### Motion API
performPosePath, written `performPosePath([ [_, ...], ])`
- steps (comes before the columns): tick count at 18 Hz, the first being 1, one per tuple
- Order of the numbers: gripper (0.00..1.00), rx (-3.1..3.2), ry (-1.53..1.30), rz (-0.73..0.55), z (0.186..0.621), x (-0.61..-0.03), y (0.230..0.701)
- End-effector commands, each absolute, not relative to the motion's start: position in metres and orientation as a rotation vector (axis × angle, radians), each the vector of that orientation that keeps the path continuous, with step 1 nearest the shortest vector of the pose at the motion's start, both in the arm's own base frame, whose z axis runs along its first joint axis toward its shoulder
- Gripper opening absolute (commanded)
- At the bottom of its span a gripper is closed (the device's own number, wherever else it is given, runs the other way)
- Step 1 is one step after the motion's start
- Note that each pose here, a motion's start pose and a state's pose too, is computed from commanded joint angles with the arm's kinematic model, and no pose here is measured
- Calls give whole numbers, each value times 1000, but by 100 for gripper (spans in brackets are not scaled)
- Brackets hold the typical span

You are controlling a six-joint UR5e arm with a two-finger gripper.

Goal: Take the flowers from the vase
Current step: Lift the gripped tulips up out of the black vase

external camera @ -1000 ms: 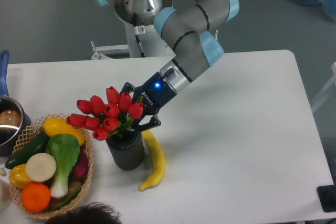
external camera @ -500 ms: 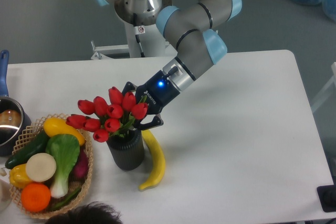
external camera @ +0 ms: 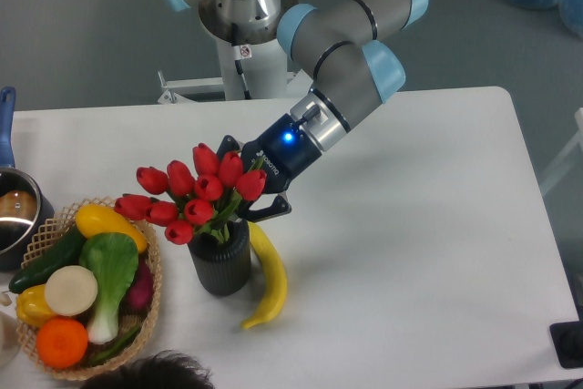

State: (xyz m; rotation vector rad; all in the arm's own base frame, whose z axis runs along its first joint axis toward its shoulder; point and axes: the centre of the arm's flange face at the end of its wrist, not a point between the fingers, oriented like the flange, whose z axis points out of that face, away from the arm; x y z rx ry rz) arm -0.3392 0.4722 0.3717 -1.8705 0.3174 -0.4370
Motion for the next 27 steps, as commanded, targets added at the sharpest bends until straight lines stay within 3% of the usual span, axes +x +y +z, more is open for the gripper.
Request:
performPosePath([
  [27,39,-1829,243,-416,503,-281,440],
])
